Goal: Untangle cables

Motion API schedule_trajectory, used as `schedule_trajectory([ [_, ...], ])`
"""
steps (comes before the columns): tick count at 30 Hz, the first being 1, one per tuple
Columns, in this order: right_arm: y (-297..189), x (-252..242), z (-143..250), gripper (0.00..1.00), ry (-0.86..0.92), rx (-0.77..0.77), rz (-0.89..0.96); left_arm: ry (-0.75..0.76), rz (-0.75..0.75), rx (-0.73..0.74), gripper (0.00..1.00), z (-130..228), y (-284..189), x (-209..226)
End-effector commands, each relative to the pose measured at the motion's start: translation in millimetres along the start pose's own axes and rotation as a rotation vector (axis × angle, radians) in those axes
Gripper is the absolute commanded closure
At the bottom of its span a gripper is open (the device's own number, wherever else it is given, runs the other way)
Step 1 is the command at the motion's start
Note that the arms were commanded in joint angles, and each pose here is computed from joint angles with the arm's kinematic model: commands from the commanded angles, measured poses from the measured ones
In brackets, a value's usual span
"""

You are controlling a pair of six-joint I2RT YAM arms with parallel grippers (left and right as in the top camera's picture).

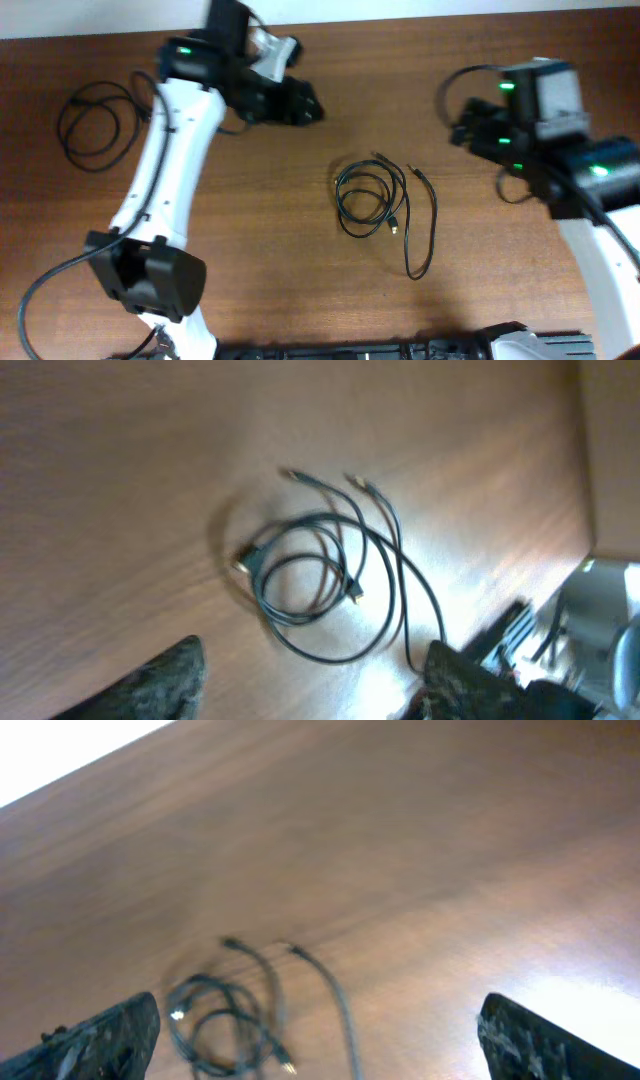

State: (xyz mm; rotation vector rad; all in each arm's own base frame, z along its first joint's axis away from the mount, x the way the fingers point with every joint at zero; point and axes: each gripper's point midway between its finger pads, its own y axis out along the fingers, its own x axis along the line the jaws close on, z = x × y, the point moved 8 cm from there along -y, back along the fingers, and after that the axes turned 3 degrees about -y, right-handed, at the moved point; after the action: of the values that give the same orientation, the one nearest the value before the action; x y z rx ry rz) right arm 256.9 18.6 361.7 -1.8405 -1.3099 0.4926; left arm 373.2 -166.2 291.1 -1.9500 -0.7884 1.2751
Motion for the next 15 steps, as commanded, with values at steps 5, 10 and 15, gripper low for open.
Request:
schedule_trajectory([
  [5,-14.2,-55.4,-3.5,0.01,0.149,-0.001,0.167,0.193,-0.102,0.246,0.4,63.3,105.5,-41.8],
  [10,-13.8,-55.3,-3.6,0.01,0.149,0.0,0.168,0.217,-0.078,0.281,0.38,96.3,154.1,-53.8],
  [15,-10.7,-54.6,-3.9,0.01,0.146,0.01,0.172,0.257,-0.033,0.239,0.43,113.7,185.2,-77.1],
])
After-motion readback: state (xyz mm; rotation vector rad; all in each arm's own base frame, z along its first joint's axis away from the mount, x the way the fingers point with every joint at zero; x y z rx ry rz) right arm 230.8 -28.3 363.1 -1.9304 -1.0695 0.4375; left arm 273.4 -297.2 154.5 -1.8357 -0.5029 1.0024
